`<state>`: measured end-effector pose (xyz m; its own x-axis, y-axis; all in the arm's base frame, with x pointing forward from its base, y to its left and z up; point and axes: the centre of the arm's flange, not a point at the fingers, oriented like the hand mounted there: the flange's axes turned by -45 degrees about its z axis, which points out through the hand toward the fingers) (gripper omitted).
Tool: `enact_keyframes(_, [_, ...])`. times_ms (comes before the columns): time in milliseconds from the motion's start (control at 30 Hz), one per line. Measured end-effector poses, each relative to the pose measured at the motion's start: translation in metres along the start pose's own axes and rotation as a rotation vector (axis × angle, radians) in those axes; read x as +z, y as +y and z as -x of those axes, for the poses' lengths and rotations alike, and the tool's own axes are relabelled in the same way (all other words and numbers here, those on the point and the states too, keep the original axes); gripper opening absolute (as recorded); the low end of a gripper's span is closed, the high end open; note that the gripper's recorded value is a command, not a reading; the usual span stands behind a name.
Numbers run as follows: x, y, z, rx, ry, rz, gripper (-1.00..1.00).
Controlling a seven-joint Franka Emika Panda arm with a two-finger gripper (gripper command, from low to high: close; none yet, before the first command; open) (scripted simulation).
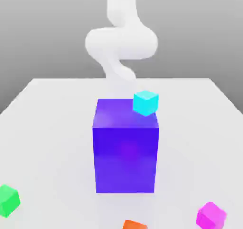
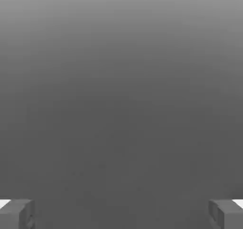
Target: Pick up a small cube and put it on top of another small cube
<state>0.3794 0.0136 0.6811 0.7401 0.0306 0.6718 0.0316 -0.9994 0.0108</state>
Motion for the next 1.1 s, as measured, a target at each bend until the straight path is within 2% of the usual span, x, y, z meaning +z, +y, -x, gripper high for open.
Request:
enact_keyframes(233, [0.126, -0.045, 0.008, -0.135, -0.177, -0.045, 0.00])
enact_keyframes(467, [0.241, -0.098, 0.050, -0.274, -0.347, -0.098, 0.00])
enact_keyframes(700, [0.341, -0.157, 0.125, -0.427, -0.513, -0.163, 0.00])
enact_keyframes(933, [0.421, -0.199, 0.226, -0.560, -0.680, -0.225, 0.00])
enact_keyframes(1100, [0.473, -0.208, 0.282, -0.584, -0.708, -0.237, 0.00])
